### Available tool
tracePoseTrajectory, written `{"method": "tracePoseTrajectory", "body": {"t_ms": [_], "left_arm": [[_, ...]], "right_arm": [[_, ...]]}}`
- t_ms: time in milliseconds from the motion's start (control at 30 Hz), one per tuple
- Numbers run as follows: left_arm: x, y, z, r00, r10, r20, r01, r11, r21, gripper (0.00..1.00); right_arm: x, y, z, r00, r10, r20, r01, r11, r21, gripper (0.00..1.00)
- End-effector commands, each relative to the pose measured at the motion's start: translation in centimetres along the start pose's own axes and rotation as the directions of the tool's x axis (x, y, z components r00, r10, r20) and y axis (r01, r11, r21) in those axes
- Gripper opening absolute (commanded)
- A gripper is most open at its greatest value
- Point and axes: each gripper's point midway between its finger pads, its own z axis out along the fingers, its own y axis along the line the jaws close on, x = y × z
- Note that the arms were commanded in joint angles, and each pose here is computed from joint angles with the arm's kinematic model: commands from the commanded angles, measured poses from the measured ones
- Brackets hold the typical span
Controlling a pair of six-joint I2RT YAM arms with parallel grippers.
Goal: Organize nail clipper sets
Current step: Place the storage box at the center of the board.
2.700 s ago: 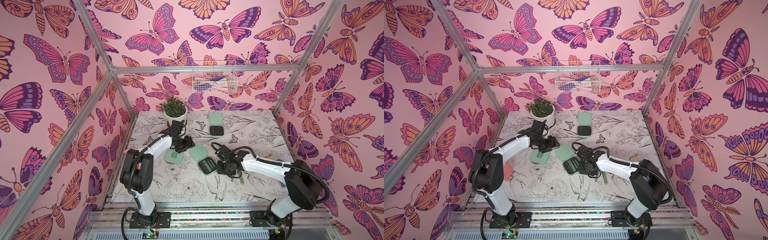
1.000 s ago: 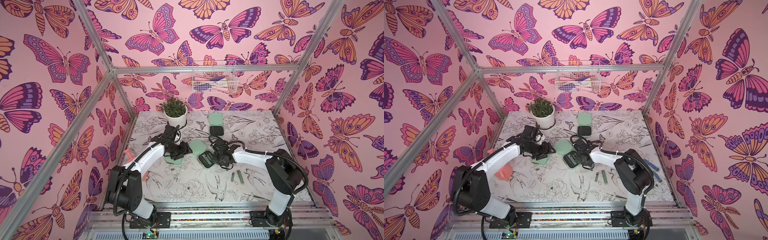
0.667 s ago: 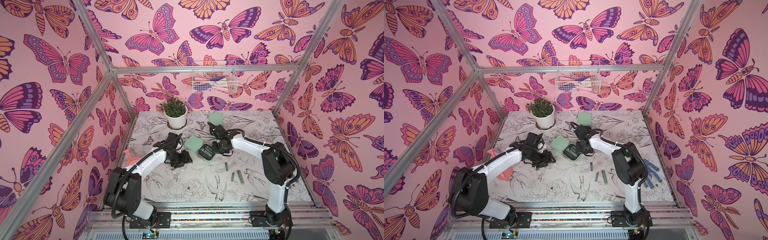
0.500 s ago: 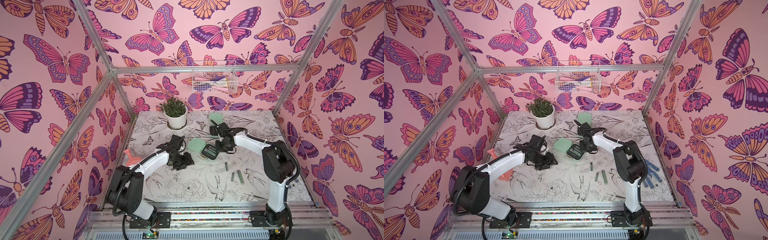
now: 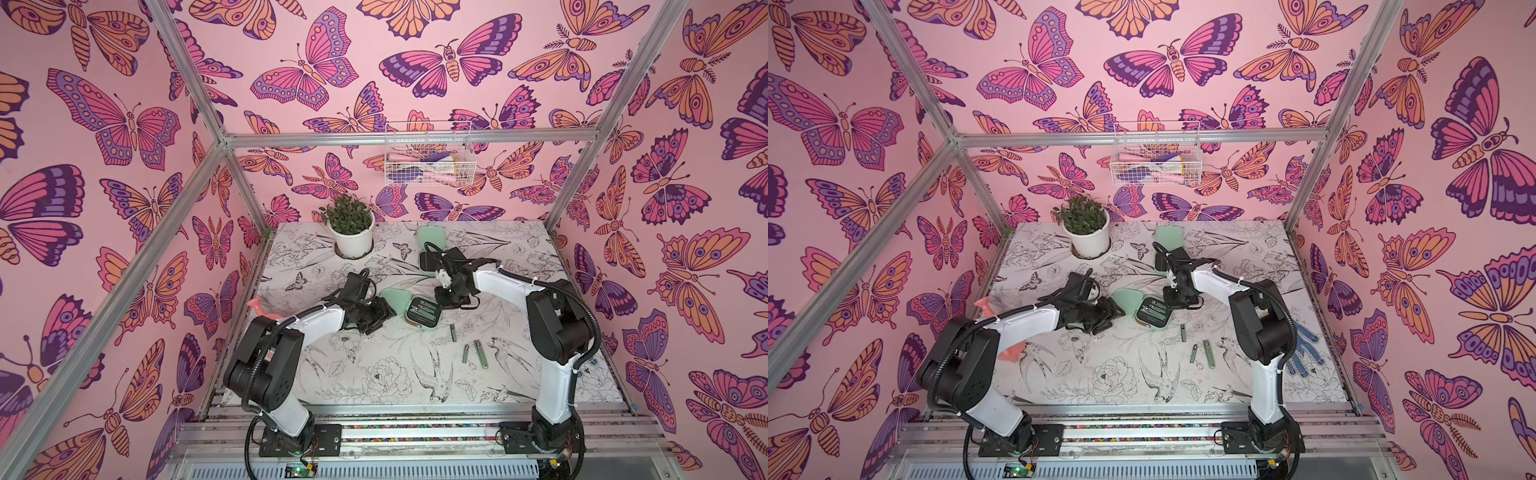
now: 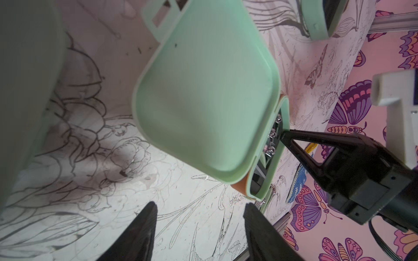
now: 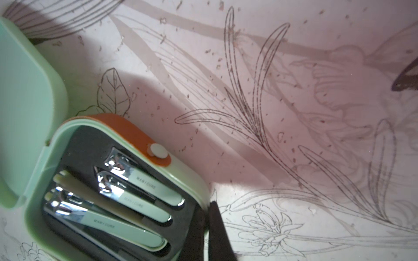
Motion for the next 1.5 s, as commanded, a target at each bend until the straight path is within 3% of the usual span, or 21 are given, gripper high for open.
{"method": "tracePoseTrajectory", "body": {"t_ms": [0,367,600,767,1167,1200,1233,1467], "left_arm": [[-0.8,-0.4,-0.3,0.998,-0.048,0.03,0.046,0.997,0.057,0.65],[-2.3,-0.3,-1.4,0.994,-0.057,0.096,0.045,0.991,0.128,0.66],[-3.5,-3.0,-2.9,0.982,-0.002,0.188,-0.046,0.966,0.253,0.68],[-3.9,-4.0,-3.9,0.968,0.042,0.245,-0.112,0.954,0.279,0.69],[-3.4,-5.7,-4.8,0.955,0.139,0.263,-0.224,0.917,0.33,0.7],[-3.4,-5.7,-4.8,0.954,0.148,0.262,-0.232,0.915,0.33,0.77],[-3.3,-5.7,-4.8,0.953,0.158,0.259,-0.241,0.914,0.328,0.98],[-3.0,-5.2,-3.5,0.956,0.196,0.217,-0.258,0.916,0.308,1.0]], "right_arm": [[-0.9,1.6,-2.7,0.997,-0.049,0.063,0.054,0.995,-0.079,0.0],[-0.3,2.5,-2.9,0.997,-0.056,0.049,0.063,0.986,-0.153,0.0],[0.5,2.4,-2.8,0.997,-0.075,0.03,0.079,0.985,-0.156,0.0],[0.8,2.2,-2.4,0.997,-0.08,0.014,0.081,0.985,-0.15,0.0],[0.6,1.0,-1.9,0.997,-0.071,0.011,0.072,0.996,-0.058,0.0],[0.5,0.9,-1.9,0.997,-0.072,0.01,0.073,0.996,-0.046,0.0],[0.4,0.9,-1.9,0.997,-0.076,0.011,0.076,0.997,-0.032,0.0],[-0.5,1.7,-1.9,0.996,-0.091,0.027,0.091,0.996,0.006,0.0]]}}
